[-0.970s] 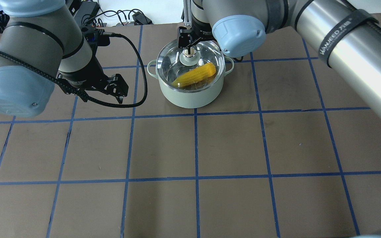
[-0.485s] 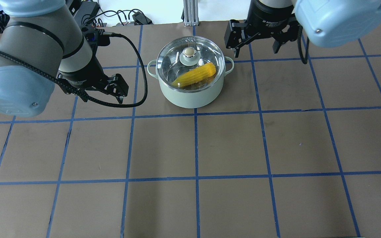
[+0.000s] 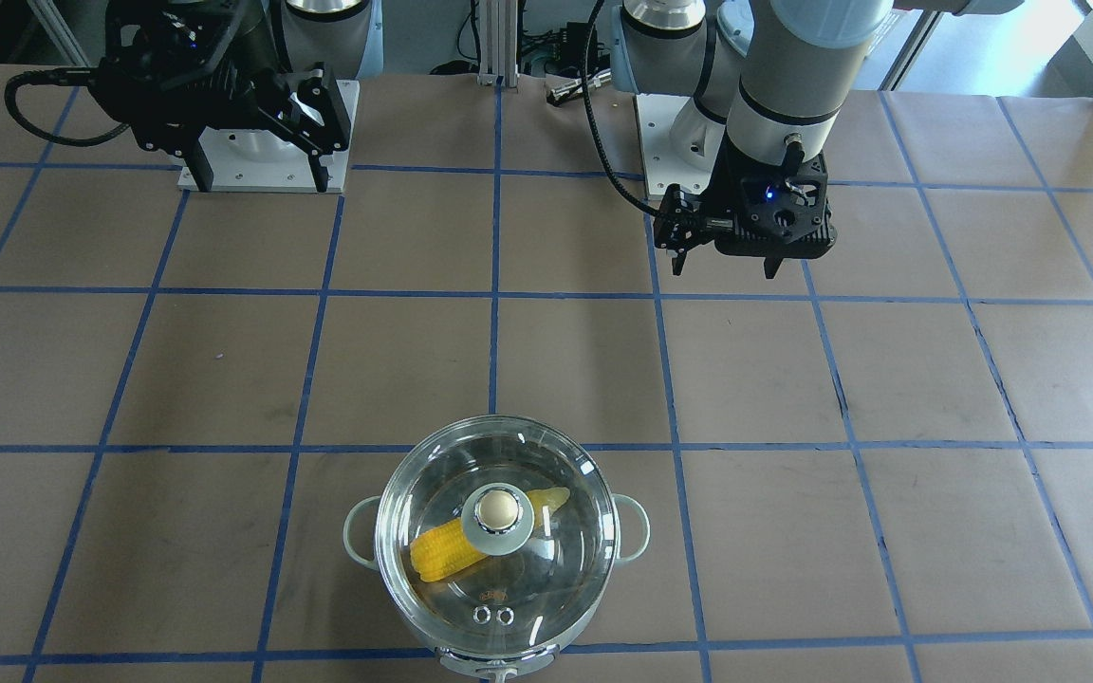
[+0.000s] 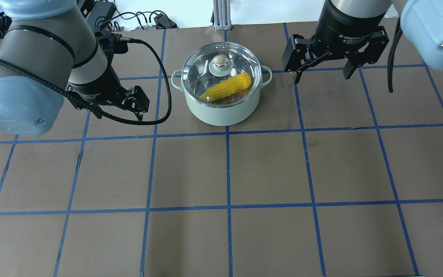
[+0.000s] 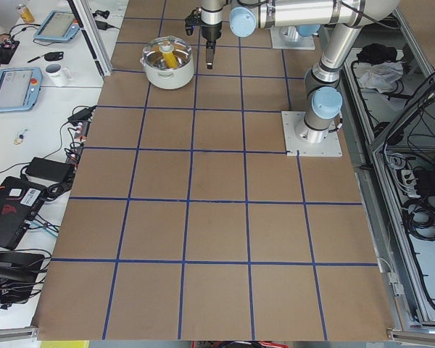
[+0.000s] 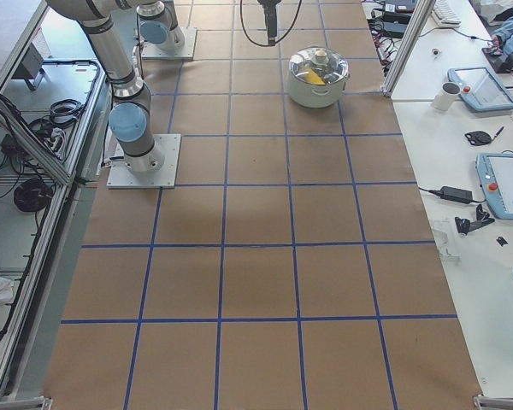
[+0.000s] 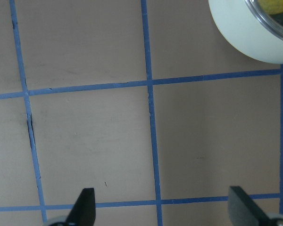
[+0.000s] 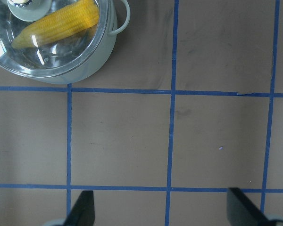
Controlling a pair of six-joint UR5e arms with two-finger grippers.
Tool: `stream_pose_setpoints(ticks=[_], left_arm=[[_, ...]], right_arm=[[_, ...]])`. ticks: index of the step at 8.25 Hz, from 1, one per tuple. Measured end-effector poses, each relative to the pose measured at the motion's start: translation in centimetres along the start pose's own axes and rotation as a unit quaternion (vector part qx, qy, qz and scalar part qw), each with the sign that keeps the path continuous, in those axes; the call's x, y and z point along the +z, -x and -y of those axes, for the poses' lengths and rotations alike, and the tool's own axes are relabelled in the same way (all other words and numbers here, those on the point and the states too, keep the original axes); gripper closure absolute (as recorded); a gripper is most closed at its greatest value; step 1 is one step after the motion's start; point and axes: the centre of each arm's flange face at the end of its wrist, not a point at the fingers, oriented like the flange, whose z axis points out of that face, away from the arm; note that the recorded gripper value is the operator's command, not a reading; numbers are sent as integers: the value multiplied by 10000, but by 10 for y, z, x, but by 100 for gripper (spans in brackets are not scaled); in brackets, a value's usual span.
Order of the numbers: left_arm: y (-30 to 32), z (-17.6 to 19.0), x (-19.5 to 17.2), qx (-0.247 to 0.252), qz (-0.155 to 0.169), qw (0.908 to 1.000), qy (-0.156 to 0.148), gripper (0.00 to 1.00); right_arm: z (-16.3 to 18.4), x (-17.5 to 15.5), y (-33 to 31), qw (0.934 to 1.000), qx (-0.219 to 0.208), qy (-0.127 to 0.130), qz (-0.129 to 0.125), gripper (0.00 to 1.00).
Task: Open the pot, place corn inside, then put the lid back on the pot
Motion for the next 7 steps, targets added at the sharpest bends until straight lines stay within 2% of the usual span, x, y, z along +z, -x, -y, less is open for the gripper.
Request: stream_pose_setpoints(ticks=[3,5,7], left_arm=[[0,0,0,1,1,10000,0,0],[0,0,0,-8,-1,10000,3,0],[0,0,1,2,0,10000,10,0]], right_arm=[[-3,6,0,9997,-239,-10,63,0],[12,7,-3,9985,-273,-288,366,0],[19,8,-10,9980,-267,-394,427,0]])
